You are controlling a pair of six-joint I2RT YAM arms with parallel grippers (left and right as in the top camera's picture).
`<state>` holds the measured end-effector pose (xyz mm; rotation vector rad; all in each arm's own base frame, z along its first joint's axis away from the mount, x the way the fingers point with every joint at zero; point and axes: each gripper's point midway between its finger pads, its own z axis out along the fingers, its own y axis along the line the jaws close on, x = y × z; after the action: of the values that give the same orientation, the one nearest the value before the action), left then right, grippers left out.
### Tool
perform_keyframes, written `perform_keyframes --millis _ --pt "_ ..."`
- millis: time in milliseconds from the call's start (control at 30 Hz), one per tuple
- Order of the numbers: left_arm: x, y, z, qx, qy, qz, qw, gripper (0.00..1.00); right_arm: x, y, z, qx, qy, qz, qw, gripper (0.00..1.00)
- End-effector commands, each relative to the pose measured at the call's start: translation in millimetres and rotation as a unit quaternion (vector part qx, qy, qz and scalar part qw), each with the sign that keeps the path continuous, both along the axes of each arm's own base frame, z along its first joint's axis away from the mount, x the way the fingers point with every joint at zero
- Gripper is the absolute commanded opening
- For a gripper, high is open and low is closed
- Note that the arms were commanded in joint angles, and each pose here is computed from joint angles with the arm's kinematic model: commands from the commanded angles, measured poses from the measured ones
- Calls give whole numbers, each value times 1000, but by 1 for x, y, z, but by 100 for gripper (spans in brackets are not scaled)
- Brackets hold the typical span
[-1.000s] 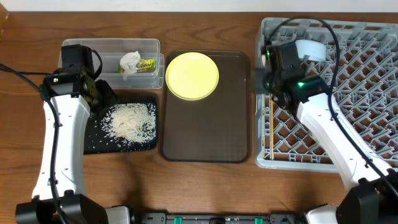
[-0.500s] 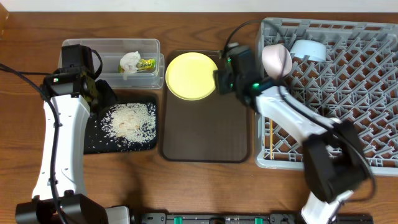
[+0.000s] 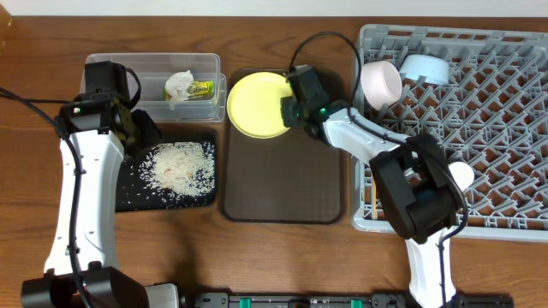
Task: Sort waste into correct bins and load items into the dishwasher rack
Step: 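Reach the right gripper to the yellow plate edge and grasp it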
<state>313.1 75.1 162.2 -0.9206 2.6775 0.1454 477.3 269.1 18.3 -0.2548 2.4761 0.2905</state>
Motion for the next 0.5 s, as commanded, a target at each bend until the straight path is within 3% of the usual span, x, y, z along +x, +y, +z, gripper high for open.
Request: perform_keyframes --millis 0,267,467 --pt "0 3 2 7 -1 6 1000 70 4 -3 1 -19 -8 -23 1000 40" --pt "0 3 2 7 -1 6 1000 70 -6 -26 -13 -34 38 -55 997 10" --pt "0 3 2 7 -1 6 1000 70 -12 -27 -17 -37 52 -52 997 1"
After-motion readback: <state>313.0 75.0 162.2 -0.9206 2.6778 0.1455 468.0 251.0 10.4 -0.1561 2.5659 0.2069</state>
